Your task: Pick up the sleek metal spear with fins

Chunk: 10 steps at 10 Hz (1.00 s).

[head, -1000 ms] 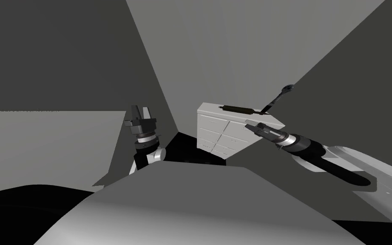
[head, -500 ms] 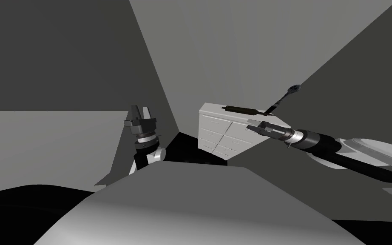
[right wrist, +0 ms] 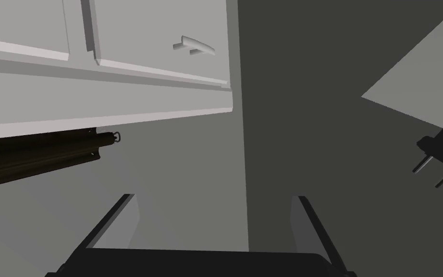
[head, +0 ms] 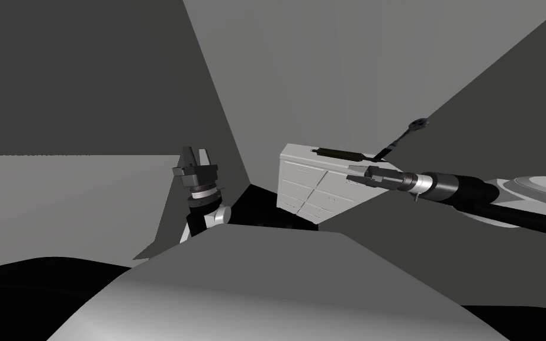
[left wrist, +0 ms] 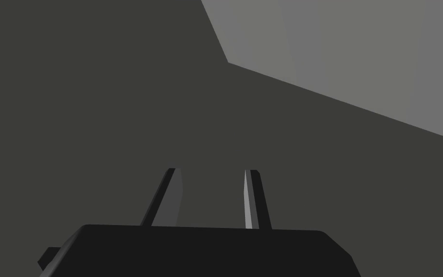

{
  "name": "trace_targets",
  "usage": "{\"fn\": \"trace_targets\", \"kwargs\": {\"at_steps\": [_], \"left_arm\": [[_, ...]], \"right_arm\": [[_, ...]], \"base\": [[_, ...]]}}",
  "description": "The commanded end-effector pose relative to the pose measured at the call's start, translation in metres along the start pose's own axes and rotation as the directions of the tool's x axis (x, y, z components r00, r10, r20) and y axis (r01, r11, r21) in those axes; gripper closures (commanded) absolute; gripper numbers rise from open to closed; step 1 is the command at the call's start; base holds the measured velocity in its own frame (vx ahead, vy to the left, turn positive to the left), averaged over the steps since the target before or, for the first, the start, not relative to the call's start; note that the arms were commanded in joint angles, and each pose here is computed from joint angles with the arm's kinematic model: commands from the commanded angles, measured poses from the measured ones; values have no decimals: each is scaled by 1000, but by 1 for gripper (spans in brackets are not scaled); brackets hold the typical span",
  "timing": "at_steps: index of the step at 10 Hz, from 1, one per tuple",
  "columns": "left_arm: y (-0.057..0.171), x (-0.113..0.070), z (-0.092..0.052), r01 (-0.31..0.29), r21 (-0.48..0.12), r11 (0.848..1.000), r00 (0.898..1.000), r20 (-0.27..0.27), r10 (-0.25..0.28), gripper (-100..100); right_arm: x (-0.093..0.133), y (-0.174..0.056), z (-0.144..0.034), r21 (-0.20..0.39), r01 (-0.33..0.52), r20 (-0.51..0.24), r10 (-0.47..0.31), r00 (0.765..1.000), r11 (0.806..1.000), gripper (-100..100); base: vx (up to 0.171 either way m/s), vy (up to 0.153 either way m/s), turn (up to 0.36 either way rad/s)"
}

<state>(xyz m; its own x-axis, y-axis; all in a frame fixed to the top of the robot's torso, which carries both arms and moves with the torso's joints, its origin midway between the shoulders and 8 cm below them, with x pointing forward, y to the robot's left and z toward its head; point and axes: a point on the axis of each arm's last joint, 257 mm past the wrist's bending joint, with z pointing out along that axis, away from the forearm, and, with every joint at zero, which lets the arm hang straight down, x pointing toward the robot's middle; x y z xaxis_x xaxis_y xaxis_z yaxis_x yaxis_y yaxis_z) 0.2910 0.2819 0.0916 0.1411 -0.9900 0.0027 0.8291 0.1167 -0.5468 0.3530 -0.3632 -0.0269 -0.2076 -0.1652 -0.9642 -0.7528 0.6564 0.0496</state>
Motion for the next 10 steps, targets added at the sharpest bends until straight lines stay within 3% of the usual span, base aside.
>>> {"fn": "trace_targets", "kwargs": {"at_steps": [1, 2, 4, 5, 6, 7, 9, 10], "left_arm": [[0, 0, 0, 0, 0, 1000, 1000, 0, 0, 0], [0, 0, 0, 0, 0, 1000, 1000, 0, 0, 0], [0, 0, 0, 0, 0, 1000, 1000, 0, 0, 0], [0, 0, 0, 0, 0, 1000, 1000, 0, 0, 0], [0, 0, 0, 0, 0, 1000, 1000, 0, 0, 0], [0, 0, 0, 0, 0, 1000, 1000, 0, 0, 0], [0, 0, 0, 0, 0, 1000, 1000, 0, 0, 0], [0, 0, 0, 0, 0, 1000, 1000, 0, 0, 0]], "right_arm": [[-1, -1, 2, -9, 17, -29, -17, 999, 1000, -100], [3, -12, -8, 5, 46, -92, -45, 995, 999, -100], [0, -10, -3, -12, 64, -119, -65, 991, 998, -100], [3, -22, -12, -1, 93, -184, -91, 979, 996, -100], [1, -21, -9, -14, 105, -202, -106, 974, 994, -100], [4, -32, -19, -1, 130, -259, -126, 958, 992, -100], [0, -31, -12, -27, 152, -291, -153, 944, 988, -100], [2, -42, -21, -20, 179, -350, -174, 920, 984, -100]], "base": [[13, 17, 1], [25, 26, 4], [19, 25, -1], [34, 26, -5], [35, 26, -11], [44, 29, -17], [27, 22, -7], [37, 25, -25]]}}
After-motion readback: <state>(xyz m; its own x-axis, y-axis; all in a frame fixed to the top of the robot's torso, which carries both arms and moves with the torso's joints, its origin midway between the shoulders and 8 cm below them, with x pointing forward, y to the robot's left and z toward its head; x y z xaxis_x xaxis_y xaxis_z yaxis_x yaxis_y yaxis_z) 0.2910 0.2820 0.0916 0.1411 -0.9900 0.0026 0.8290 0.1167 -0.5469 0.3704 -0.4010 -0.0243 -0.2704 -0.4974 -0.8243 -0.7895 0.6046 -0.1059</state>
